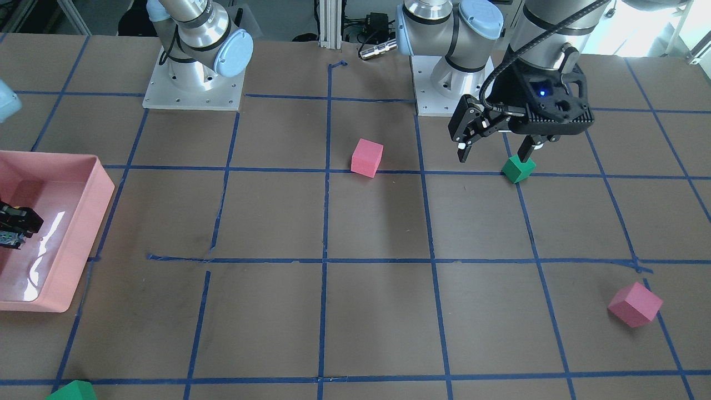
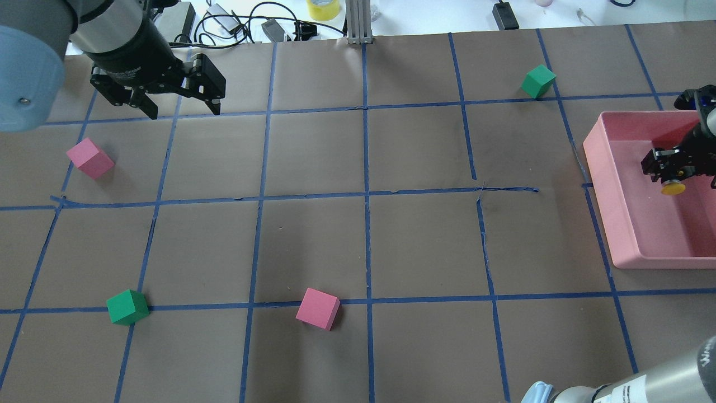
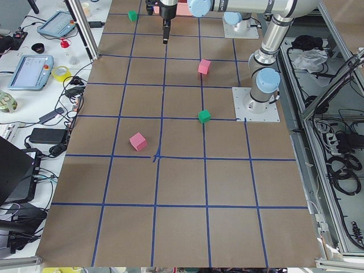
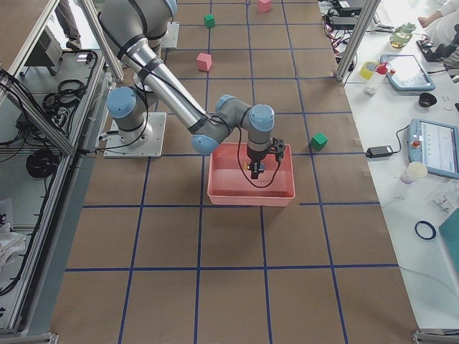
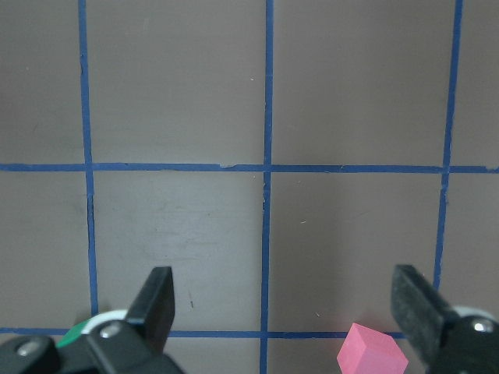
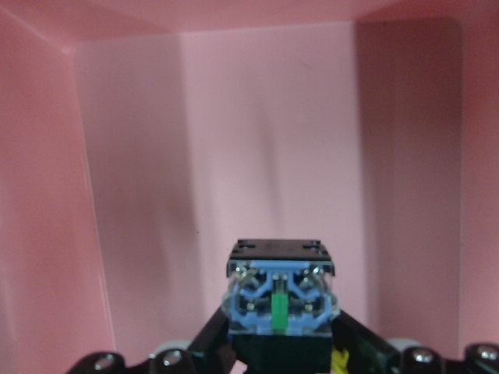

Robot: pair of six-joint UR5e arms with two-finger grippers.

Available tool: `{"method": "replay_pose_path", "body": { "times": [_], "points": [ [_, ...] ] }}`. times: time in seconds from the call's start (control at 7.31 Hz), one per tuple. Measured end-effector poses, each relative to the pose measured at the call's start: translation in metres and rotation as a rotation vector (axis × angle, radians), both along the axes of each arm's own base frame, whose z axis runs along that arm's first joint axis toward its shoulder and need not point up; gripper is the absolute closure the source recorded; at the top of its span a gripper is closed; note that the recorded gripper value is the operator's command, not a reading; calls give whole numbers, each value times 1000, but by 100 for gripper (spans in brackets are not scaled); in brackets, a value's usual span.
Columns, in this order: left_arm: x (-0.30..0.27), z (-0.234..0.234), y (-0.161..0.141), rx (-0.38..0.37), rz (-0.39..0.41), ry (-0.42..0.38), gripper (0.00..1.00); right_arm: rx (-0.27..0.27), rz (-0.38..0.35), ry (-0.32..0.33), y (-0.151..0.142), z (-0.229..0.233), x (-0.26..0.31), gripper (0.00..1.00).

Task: Align button upright
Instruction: 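Lift the button out of the pink bin with the right gripper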

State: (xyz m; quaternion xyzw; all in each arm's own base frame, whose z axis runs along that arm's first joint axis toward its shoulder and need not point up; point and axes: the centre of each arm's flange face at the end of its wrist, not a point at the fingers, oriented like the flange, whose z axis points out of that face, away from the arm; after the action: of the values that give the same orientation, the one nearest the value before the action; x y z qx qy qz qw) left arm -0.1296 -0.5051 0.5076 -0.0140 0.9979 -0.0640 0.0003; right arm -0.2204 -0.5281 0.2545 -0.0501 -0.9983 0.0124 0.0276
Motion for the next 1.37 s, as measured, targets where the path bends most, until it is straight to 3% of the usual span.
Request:
{"method": "replay_pose_path", "body": {
  "times": [0.27, 0.55, 0.82, 1.37],
  "points": [
    [0, 3, 6, 11, -1, 1, 0, 5, 49, 22, -22, 59, 19, 100],
    [-1, 4, 7, 15, -1, 2, 0, 16, 162, 36, -54, 130, 78, 100],
    [-1, 3, 7, 18, -1, 2, 0, 4, 234, 32, -69, 154, 155, 100],
    [-1, 5, 8, 15, -1, -1, 0, -28, 136, -30, -70, 123, 387, 100]
  ]
}}
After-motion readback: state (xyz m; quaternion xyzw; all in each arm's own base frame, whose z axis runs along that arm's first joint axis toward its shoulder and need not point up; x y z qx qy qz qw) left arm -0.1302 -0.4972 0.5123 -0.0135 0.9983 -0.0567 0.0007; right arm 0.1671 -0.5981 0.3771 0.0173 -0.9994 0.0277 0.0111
